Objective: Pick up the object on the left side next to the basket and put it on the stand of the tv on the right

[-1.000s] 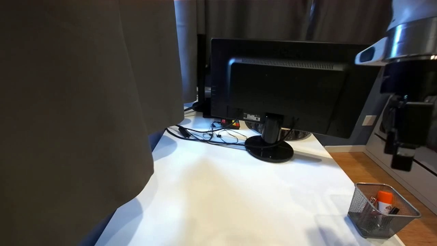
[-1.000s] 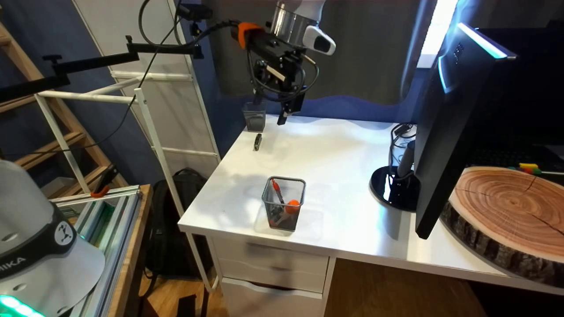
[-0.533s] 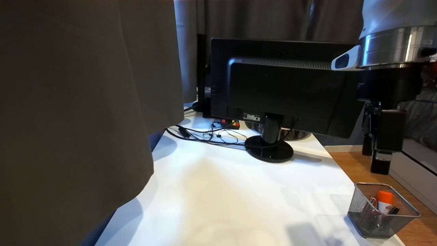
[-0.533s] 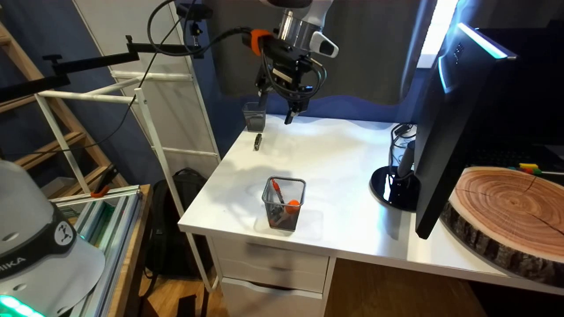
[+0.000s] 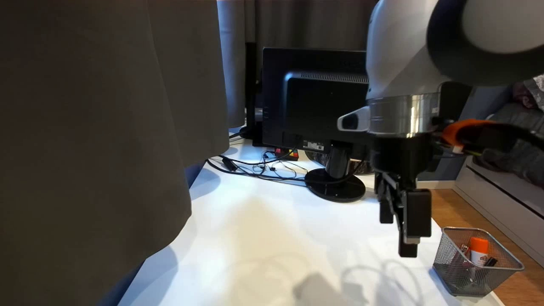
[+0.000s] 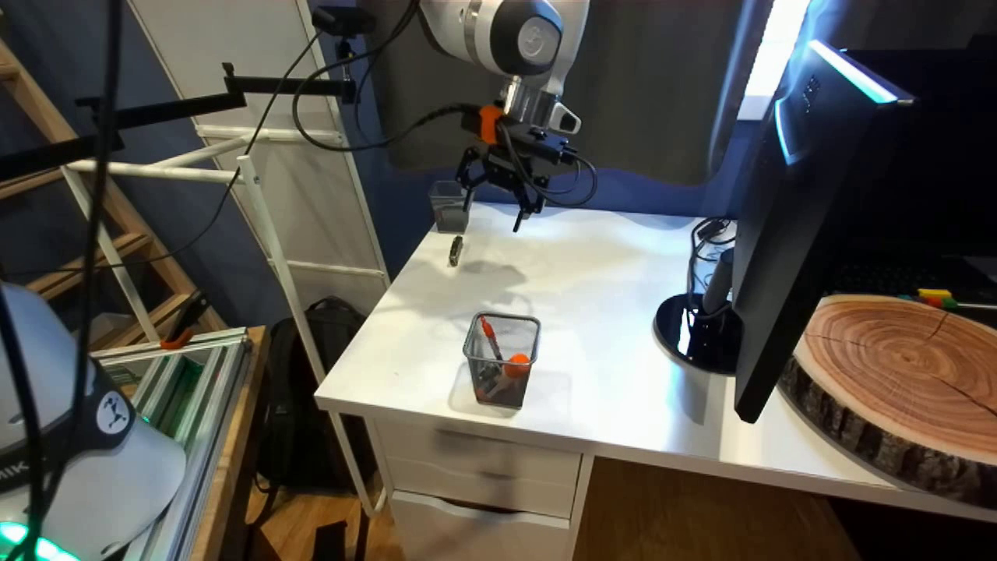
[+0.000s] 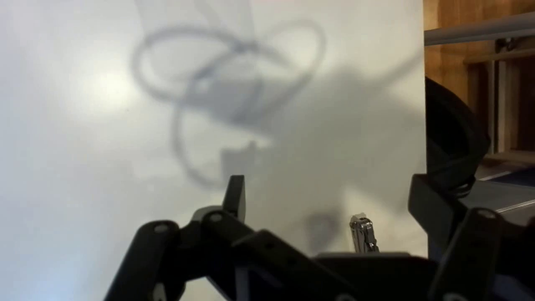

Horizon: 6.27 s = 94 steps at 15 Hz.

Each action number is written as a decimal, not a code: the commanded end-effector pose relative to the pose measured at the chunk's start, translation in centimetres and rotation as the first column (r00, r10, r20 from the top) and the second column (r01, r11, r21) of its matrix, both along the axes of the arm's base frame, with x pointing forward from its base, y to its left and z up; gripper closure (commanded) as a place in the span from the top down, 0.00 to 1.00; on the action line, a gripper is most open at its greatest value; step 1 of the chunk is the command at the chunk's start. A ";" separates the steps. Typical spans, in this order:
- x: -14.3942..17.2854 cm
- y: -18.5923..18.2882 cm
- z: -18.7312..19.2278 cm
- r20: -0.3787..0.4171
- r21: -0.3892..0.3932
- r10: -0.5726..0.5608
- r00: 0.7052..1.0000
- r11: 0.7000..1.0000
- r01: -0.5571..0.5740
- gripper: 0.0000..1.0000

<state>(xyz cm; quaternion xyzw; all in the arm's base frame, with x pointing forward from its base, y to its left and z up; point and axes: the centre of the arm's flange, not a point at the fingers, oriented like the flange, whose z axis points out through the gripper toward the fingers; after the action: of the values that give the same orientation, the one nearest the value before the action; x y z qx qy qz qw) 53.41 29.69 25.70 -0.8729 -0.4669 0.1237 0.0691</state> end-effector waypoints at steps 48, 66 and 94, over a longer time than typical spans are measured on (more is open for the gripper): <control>-4.1 21.5 -16.4 0.076 -0.242 0.499 0.863 0.849 -0.470 0.25; 1.0 11.9 -12.2 0.360 -0.310 0.060 0.931 0.949 0.059 0.05; 16.1 -10.6 -10.2 0.564 -0.351 0.193 0.803 0.936 0.021 0.05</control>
<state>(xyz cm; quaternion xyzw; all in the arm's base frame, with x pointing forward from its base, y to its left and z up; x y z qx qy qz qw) 67.92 19.41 15.97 -0.8626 -0.4292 -0.0630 -0.2602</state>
